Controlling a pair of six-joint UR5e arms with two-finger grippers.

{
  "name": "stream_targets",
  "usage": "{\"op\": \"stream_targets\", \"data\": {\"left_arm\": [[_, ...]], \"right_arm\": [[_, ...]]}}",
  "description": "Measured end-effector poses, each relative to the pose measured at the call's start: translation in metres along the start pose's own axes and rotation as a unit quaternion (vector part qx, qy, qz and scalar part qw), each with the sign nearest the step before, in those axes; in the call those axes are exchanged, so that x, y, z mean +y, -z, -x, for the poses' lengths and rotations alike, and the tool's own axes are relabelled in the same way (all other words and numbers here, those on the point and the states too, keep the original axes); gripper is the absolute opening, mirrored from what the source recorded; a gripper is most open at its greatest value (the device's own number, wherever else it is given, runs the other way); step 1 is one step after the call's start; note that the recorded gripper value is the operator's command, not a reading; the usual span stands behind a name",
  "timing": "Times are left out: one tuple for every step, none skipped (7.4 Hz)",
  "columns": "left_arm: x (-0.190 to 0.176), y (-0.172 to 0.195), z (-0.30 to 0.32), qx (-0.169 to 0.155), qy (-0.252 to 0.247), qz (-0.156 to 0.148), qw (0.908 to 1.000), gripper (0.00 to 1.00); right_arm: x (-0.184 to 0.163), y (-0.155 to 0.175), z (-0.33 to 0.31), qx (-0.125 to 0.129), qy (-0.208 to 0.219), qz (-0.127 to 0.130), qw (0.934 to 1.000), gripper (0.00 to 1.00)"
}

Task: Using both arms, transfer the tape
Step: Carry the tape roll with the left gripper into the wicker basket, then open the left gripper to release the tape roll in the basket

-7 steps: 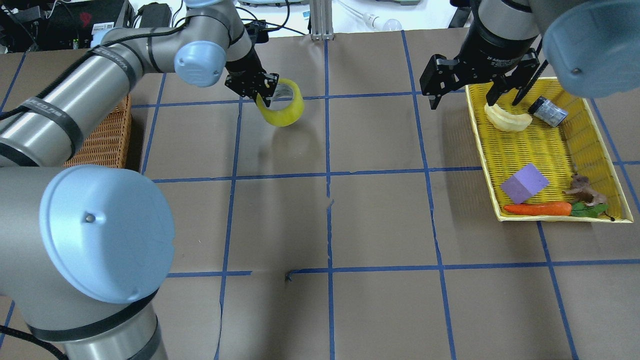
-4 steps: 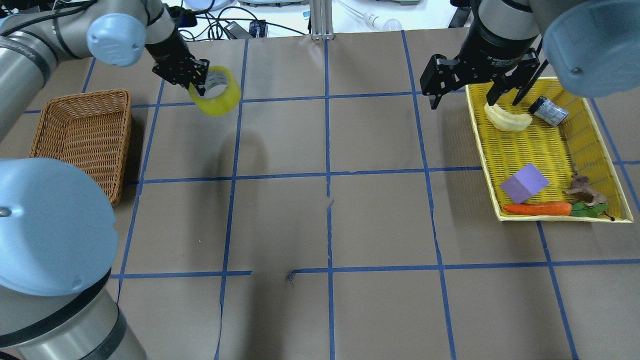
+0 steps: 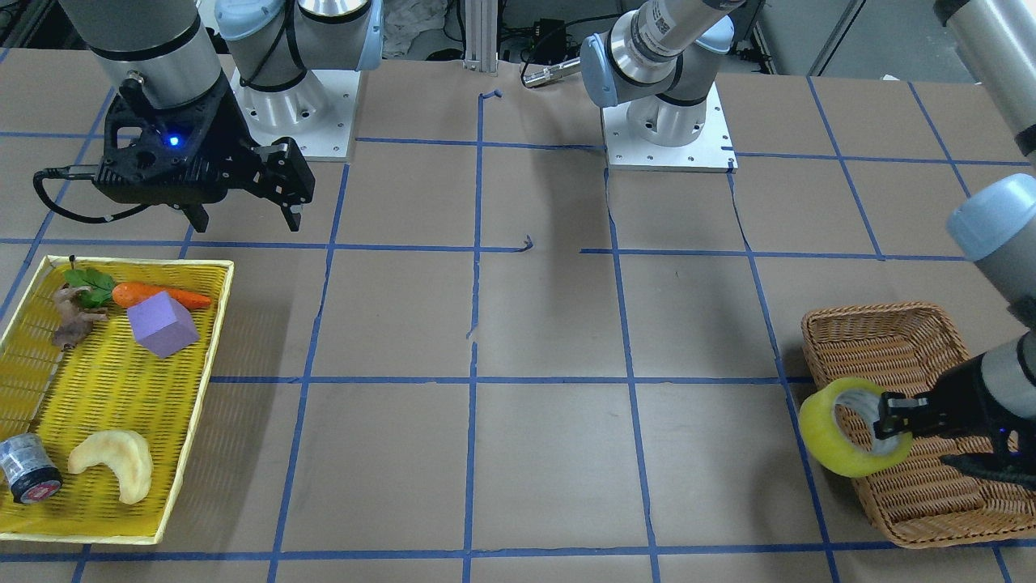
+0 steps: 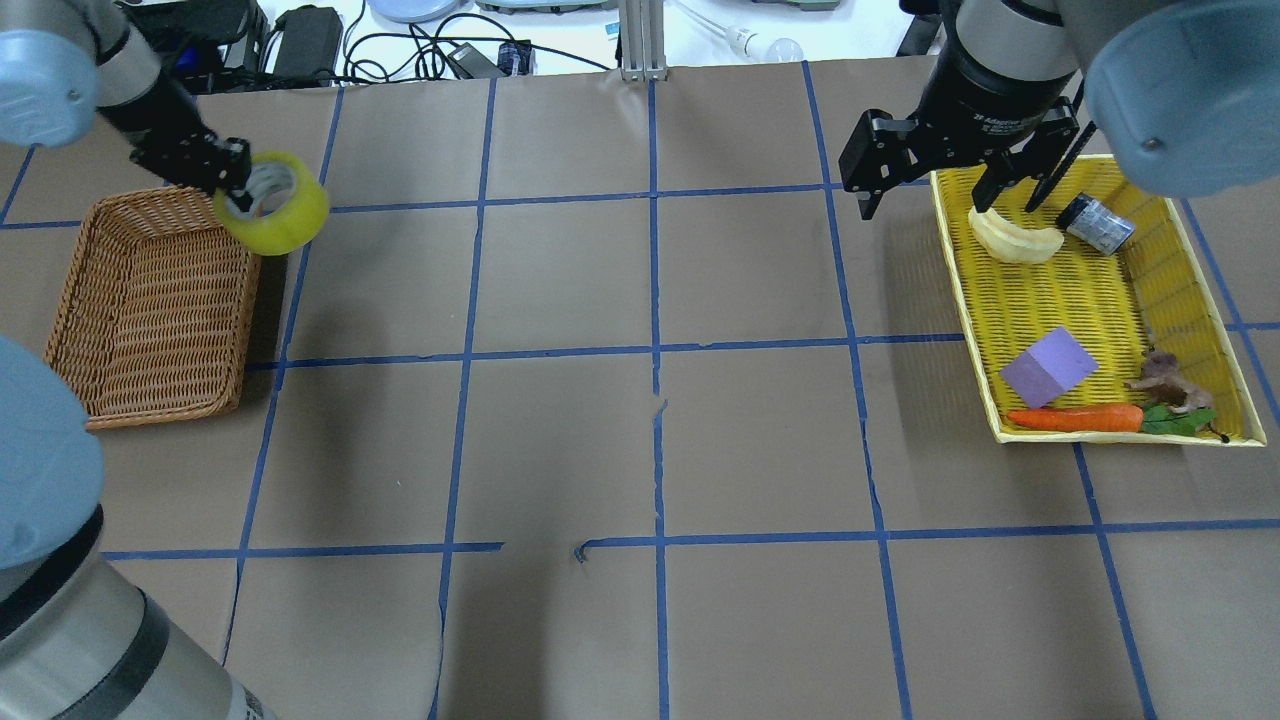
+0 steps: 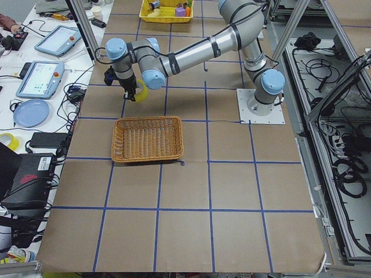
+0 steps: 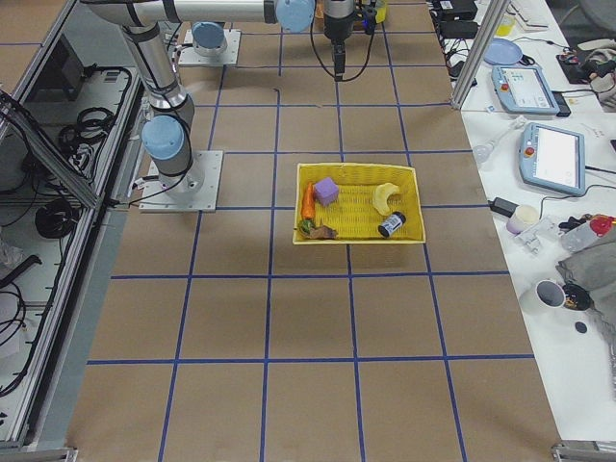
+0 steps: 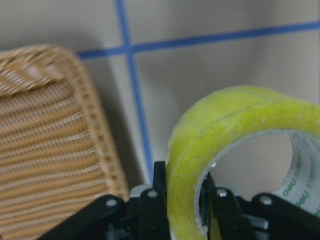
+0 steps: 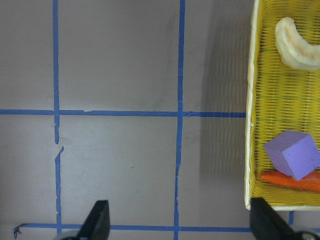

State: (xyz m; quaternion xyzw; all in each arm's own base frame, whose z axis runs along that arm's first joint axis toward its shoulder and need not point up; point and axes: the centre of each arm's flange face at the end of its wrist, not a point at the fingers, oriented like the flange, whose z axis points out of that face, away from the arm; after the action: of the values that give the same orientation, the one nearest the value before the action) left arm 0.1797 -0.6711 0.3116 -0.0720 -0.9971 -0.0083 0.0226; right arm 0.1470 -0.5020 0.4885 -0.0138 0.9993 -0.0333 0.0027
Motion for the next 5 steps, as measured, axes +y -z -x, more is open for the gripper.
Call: {"op": "stream_targets", "data": {"left_arm": [[0.028, -0.011, 0.050, -0.005, -0.005, -0.008, 0.9999, 0.00], [0.050, -0.024, 0.083, -0.013, -0.011, -0.016, 0.9997, 0.00], [0.063, -0.038, 0.101, -0.020, -0.017, -0.023, 0.9994, 0.09], [0.071, -0.055, 0.108, -0.021, -0.017, -0.024, 0.9994, 0.61], [0.075, -0.069, 0.108, -0.021, -0.014, -0.026, 0.9993, 0.78]], "right_arm": [[0.000, 0.000, 0.000, 0.000, 0.000, 0.000, 1.0000, 1.00], [0.000, 0.000, 0.000, 0.000, 0.000, 0.000, 1.0000, 1.00], [0.000, 0.000, 0.000, 0.000, 0.000, 0.000, 1.0000, 1.00], [0.000, 0.000, 0.000, 0.000, 0.000, 0.000, 1.0000, 1.00], [0.000, 0.000, 0.000, 0.000, 0.000, 0.000, 1.0000, 1.00]]}}
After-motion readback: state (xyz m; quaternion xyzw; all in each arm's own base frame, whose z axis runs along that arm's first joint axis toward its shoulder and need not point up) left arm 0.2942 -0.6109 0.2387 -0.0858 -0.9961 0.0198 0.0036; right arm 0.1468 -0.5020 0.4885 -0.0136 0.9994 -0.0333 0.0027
